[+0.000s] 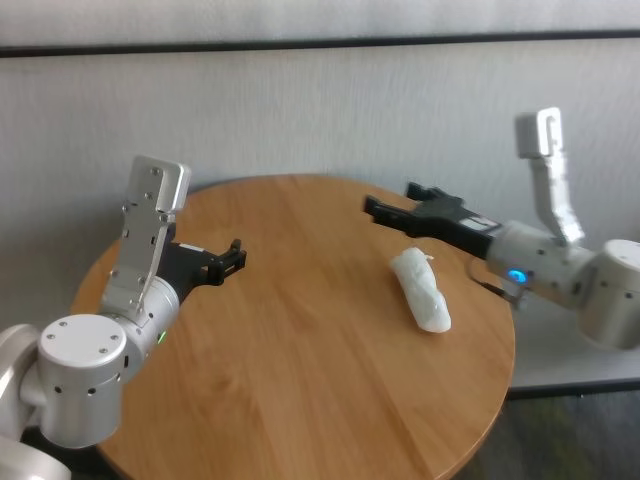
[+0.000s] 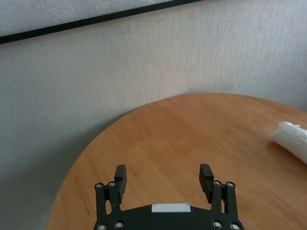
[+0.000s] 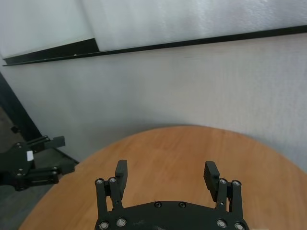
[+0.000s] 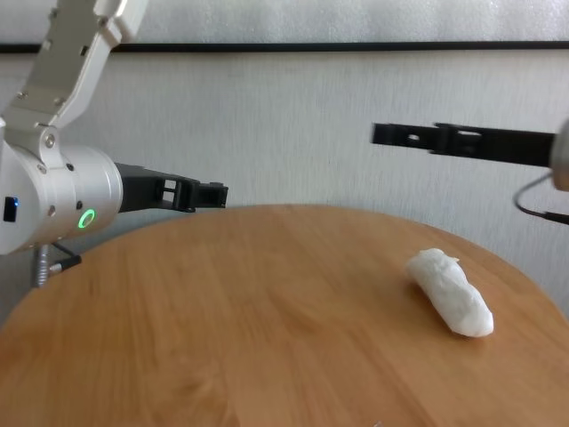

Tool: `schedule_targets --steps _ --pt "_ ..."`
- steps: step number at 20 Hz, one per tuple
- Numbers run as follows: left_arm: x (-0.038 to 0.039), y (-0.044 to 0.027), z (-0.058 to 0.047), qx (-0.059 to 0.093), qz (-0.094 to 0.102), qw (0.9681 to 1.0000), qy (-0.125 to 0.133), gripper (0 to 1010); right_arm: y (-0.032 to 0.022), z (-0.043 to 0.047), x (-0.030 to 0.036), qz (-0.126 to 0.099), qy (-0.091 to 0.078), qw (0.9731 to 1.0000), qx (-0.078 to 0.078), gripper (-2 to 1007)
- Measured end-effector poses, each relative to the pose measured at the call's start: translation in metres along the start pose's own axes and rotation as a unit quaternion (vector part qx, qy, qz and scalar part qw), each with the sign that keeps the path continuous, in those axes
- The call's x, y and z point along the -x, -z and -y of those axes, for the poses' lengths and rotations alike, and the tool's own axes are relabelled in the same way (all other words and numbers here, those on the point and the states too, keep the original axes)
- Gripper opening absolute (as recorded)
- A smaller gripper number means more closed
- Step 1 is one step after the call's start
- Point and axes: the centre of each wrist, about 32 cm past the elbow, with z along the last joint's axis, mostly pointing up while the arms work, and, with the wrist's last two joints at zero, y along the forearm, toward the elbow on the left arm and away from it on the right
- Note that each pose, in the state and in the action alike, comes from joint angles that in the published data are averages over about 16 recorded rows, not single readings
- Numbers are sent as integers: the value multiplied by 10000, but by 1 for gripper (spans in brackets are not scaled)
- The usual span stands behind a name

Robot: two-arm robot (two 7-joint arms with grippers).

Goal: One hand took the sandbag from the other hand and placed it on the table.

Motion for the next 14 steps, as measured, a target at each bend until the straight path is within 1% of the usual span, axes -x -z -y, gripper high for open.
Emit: schedule_targets --steps 3,7,11,14 --pt "0 0 0 0 0 10000 0 1000 -24 -119 96 77 -158 9998 -73 1000" --pt "0 0 0 0 0 10000 0 1000 -22 -250 219 139 -340 9993 -115 1000" --pt "0 0 0 0 0 10000 0 1000 1 -338 320 164 -477 9987 -112 1000" --pt "0 0 0 0 0 10000 0 1000 18 -377 371 171 -548 9983 -99 1000"
